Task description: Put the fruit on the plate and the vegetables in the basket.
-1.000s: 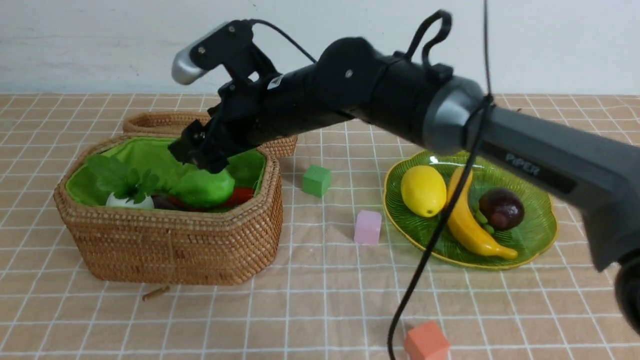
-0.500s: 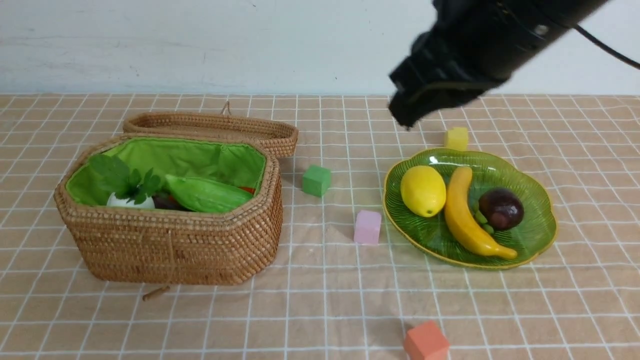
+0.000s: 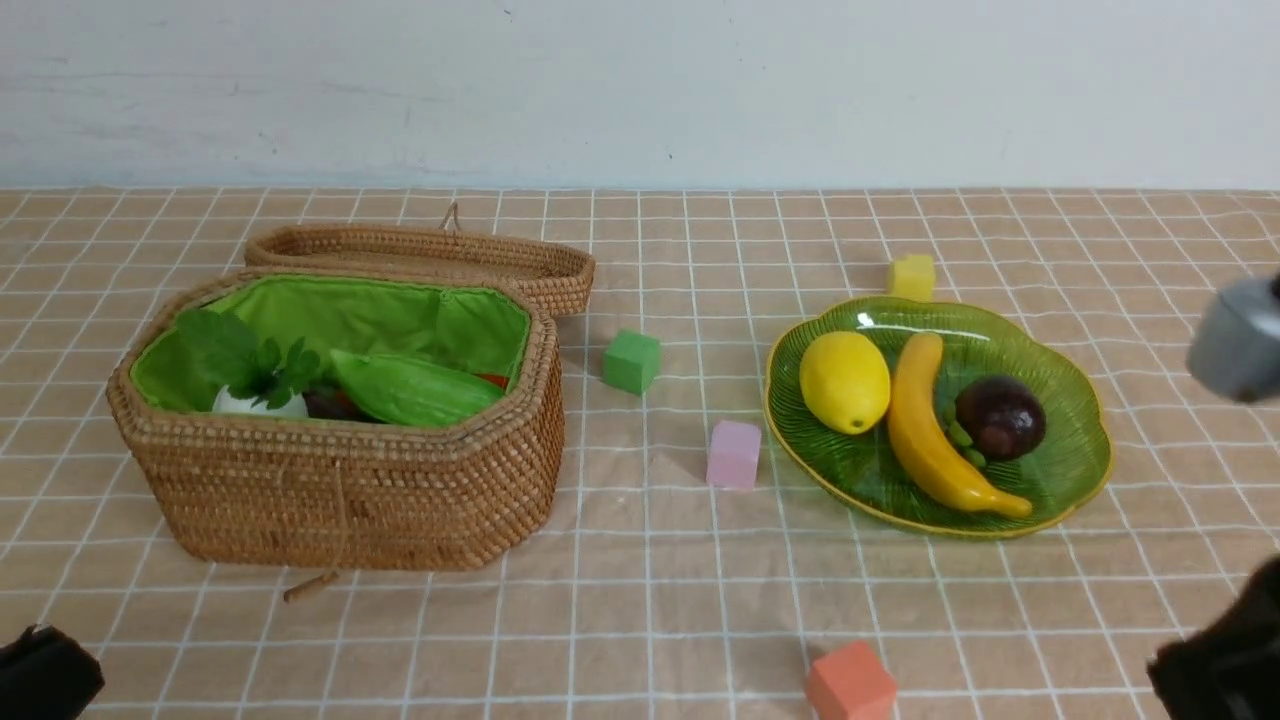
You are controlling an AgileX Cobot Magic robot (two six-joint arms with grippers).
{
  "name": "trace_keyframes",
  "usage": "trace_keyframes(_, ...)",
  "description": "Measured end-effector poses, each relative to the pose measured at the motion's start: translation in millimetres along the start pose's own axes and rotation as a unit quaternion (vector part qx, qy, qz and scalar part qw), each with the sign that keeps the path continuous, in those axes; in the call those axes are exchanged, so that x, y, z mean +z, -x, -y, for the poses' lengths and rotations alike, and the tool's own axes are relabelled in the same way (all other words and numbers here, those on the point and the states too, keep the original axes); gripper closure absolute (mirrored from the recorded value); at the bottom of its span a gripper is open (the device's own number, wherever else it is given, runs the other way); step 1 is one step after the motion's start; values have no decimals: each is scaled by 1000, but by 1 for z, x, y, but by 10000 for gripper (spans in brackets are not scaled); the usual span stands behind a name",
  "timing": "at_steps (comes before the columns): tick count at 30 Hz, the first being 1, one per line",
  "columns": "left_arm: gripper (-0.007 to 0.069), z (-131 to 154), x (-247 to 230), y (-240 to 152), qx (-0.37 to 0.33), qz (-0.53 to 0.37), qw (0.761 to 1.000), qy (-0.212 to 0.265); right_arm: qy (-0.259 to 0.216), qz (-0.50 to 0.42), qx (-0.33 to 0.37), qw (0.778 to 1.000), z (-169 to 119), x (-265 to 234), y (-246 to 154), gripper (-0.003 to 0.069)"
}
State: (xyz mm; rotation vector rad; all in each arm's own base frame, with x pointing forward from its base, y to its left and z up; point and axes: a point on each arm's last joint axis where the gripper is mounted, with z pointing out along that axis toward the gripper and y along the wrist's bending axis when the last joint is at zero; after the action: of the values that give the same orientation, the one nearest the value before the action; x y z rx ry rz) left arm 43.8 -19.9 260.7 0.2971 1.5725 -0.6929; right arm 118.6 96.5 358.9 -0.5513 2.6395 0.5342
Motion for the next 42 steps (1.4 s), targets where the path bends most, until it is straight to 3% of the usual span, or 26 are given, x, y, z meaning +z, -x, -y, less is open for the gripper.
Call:
trace_keyframes(10, 571, -6, 1, -10, 2, -27, 999, 27, 3, 10, 1, 1000, 4, -8, -29, 636)
trace_keyframes(15, 566, -8, 1, -12, 3, -38, 998, 42, -31, 70, -3, 997, 15, -21, -40, 652)
trace_keyframes(16, 564, -10, 1, -13, 3, -45, 998, 51, -61, 147, -9, 987, 26, -26, -52, 666)
trace_keyframes(17, 564, -10, 1, -13, 3, -46, 998, 52, -65, 151, -8, 986, 28, -23, -55, 667)
trace_keyframes(19, 562, -11, 1, -14, 2, -50, 997, 58, -102, 241, -2, 965, 41, -18, -71, 668)
trace_keyframes(21, 557, -13, 0, -15, 2, -57, 996, 67, -156, 328, 10, 932, 60, 11, -106, 667)
trace_keyframes(25, 554, -14, 0, -16, 2, -62, 995, 74, -213, 384, 32, 898, 83, 59, -145, 667)
trace_keyframes(29, 552, -15, 0, -16, 2, -64, 995, 77, -231, 384, 46, 893, 97, 95, -165, 667)
trace_keyframes(42, 545, -15, 0, -17, 1, -65, 995, 79, -226, 407, 53, 884, 99, 98, -165, 665)
